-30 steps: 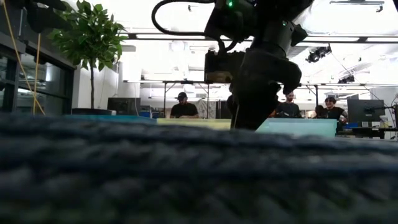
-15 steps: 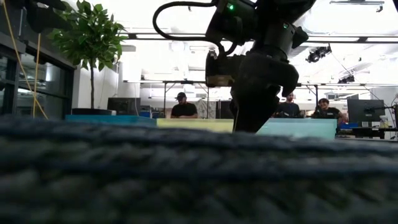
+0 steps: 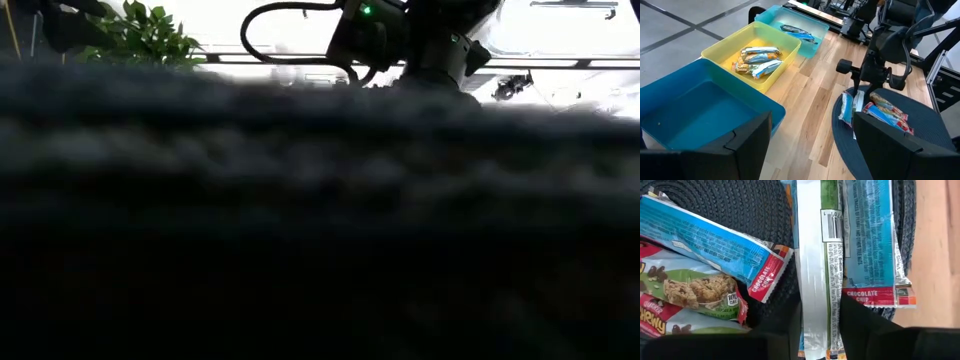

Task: Pick and place Granola Bars by type
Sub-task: Put the yellow granola bar into the yellow bin

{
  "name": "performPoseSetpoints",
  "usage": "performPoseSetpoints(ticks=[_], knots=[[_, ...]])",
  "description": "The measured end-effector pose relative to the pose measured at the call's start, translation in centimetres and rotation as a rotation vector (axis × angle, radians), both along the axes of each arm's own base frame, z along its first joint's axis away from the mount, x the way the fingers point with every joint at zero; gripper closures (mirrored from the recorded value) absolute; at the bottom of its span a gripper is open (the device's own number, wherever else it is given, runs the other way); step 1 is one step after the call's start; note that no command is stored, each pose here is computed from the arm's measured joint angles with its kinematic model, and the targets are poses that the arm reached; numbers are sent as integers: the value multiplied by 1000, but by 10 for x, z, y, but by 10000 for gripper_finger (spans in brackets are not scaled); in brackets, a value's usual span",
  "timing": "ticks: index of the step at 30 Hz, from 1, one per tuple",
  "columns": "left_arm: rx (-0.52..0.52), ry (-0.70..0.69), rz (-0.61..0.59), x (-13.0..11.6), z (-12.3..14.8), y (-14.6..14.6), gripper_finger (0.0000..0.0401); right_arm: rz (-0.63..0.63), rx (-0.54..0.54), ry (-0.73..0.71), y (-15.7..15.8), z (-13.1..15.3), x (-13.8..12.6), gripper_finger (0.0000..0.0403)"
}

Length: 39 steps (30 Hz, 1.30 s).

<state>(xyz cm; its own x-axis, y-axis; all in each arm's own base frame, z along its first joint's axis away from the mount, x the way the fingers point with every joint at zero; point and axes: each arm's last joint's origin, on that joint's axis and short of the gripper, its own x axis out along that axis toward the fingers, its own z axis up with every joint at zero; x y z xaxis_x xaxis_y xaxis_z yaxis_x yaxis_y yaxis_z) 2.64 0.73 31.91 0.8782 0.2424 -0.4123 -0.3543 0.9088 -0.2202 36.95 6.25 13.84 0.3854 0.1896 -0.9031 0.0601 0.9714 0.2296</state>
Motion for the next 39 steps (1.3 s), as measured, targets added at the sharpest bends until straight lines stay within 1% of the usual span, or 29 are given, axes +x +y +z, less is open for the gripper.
performPoseSetpoints(ticks=[4,10,14,17,21,25,28,31,33,35,39], knots=[[0,0,1,0,0,0,128,8,14,-6,2,9,6,309],[4,1,-2,0,0,0,128,18,-1,-25,2,28,16,309],[10,2,-4,0,0,0,128,25,41,-42,3,41,22,309],[10,3,-4,0,0,0,128,23,142,-61,2,52,28,309],[11,3,-5,0,0,0,128,27,356,-102,-5,67,38,309],[11,2,-4,0,0,0,128,72,592,-234,-15,84,52,309],[11,3,-5,0,0,0,128,123,708,-371,-24,99,63,309],[11,3,-4,0,0,0,128,153,759,-495,-34,113,69,309],[11,3,-5,0,0,0,128,157,767,-559,-41,119,71,309],[11,3,-5,0,0,0,128,148,767,-593,-48,122,73,309],[11,3,-5,0,0,0,128,127,754,-615,-61,123,73,309]])
